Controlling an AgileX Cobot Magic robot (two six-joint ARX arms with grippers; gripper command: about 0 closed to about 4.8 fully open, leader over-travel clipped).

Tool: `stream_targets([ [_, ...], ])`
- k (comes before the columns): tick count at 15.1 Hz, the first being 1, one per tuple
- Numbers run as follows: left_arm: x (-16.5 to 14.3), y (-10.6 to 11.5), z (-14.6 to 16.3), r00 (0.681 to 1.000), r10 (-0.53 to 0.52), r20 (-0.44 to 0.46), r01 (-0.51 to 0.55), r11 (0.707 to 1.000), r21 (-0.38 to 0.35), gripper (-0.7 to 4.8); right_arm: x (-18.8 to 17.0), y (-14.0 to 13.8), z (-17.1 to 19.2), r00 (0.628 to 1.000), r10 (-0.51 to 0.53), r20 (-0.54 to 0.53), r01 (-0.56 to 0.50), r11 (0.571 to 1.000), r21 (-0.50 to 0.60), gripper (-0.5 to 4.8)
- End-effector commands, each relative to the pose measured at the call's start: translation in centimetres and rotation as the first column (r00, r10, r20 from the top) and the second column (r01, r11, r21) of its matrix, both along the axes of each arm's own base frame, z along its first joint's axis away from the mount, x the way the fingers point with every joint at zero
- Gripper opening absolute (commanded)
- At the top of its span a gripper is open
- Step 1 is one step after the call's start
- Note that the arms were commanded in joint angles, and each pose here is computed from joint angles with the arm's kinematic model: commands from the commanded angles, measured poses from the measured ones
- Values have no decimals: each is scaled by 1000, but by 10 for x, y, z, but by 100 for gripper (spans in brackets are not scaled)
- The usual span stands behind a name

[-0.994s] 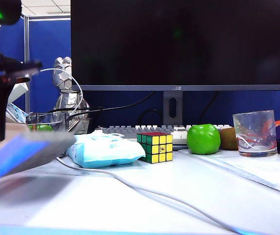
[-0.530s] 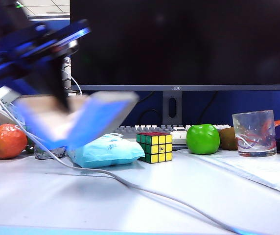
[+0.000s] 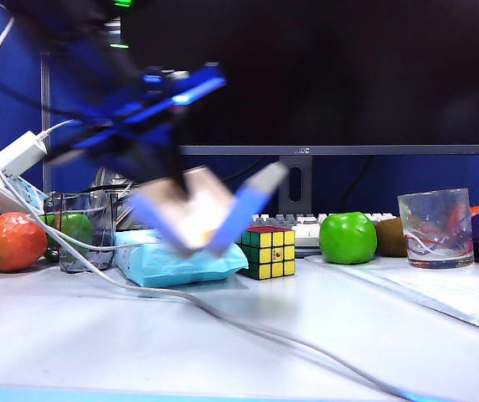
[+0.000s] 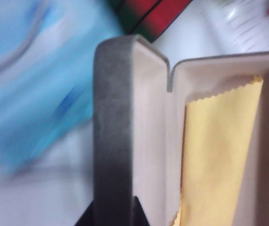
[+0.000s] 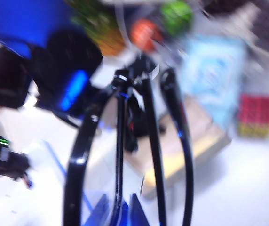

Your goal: Pick up the glasses, fold the temples of the glasses, place the glasses into the glasses case, and finally close the glasses case.

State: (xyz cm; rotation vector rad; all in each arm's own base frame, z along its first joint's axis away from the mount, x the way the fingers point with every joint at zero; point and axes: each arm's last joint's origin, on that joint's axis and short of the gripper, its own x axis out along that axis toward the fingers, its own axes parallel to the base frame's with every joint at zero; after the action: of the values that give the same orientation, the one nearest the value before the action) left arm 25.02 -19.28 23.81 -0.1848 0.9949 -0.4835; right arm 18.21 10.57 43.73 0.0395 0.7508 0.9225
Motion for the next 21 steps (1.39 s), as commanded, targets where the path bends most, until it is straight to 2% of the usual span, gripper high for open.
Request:
stream_targets([
  [1,18,-25,6,997,-46,64,46,999,8,-6,-5,-4,-2,999,-40,-18,39,998,-54,-5],
  [4,23,-46,-2,994,-82,69,80,996,39,-6,-7,-7,-3,996,-82,-17,80,992,-101,-5],
  [6,21,-59,-23,993,-115,27,111,989,100,-6,-9,-9,-7,994,-101,-41,94,984,-151,-5],
  [10,20,-70,-37,990,-144,16,141,983,114,6,-11,-11,-9,991,-122,-50,110,975,-194,-5],
  [13,19,-75,-30,987,-159,33,156,983,93,247,-11,-11,-9,991,-121,-51,109,974,-197,-5],
  [16,21,-79,-18,982,-189,22,188,981,59,247,-11,-11,-9,991,-122,-50,109,974,-198,-5],
  [17,20,-78,-9,978,-208,30,206,976,73,247,-11,-12,-10,990,-133,-50,119,970,-211,-5],
  [21,11,-65,25,974,-187,132,172,978,115,247,-8,-11,-16,979,-173,-104,142,958,-248,-5],
])
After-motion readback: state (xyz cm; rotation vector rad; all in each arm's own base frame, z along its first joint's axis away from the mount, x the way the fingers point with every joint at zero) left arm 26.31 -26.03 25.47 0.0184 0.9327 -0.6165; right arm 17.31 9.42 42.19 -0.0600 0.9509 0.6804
